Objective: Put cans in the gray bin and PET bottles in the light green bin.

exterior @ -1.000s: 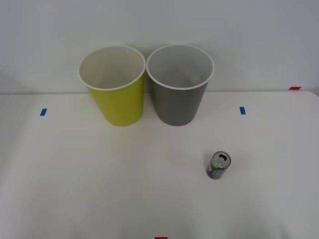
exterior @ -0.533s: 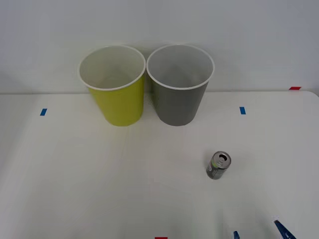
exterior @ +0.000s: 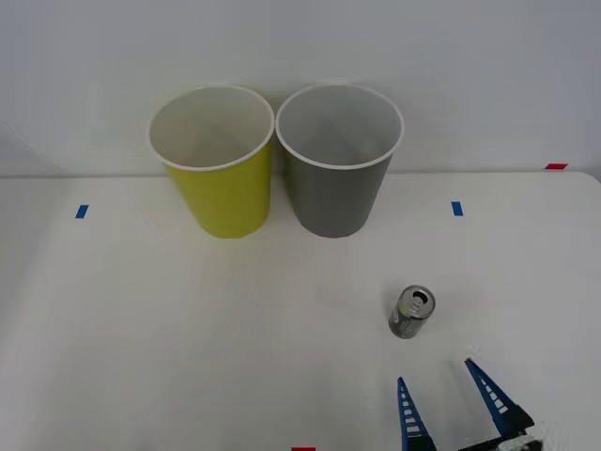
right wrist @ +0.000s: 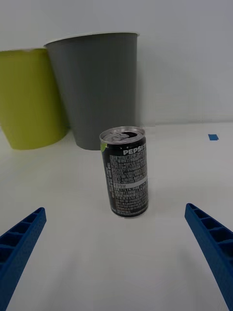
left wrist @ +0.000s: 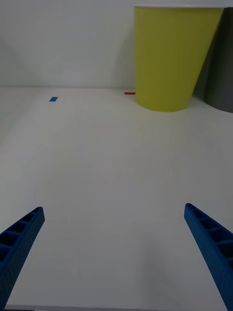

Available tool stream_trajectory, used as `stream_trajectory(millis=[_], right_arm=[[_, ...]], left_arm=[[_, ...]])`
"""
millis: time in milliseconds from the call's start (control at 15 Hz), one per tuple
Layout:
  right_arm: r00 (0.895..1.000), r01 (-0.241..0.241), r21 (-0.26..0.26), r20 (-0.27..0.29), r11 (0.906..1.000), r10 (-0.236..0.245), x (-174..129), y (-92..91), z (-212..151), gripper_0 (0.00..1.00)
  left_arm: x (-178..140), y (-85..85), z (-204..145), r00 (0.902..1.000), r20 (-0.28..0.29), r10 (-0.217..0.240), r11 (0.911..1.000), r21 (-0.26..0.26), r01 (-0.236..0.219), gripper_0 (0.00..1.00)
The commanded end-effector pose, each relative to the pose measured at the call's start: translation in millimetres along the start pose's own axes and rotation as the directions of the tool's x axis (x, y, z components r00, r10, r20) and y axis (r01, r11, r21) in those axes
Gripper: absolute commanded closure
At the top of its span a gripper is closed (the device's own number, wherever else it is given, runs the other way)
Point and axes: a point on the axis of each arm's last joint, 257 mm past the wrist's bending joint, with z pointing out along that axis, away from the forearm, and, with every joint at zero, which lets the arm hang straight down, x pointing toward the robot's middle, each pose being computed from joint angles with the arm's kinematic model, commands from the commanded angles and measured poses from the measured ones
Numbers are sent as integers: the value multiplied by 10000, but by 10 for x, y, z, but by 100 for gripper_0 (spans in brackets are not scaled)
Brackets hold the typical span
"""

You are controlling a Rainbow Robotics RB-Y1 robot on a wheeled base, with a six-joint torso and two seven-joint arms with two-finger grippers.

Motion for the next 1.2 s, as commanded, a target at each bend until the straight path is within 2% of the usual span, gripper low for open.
stream_trajectory(millis=[67, 400, 600, 1200], right_arm=[[9999, 8, 251, 134, 9997, -11, -27, -1, 258, 0], [9993, 340, 573, 125, 9978, -347, -42, -78, 510, 0], [9993, 327, 747, 159, 9967, -340, -75, -99, 699, 0], [9989, 416, 1067, -250, 9934, -391, -43, -142, 1053, 0]], left_arm=[[0, 0, 0, 10000, 1, 0, 10000, 0, 0, 0], [0, 0, 0, 10000, 1, 0, 10000, 0, 0, 0], [0, 0, 0, 10000, 1, 0, 10000, 0, 0, 0], [0, 0, 0, 10000, 1, 0, 10000, 0, 0, 0]])
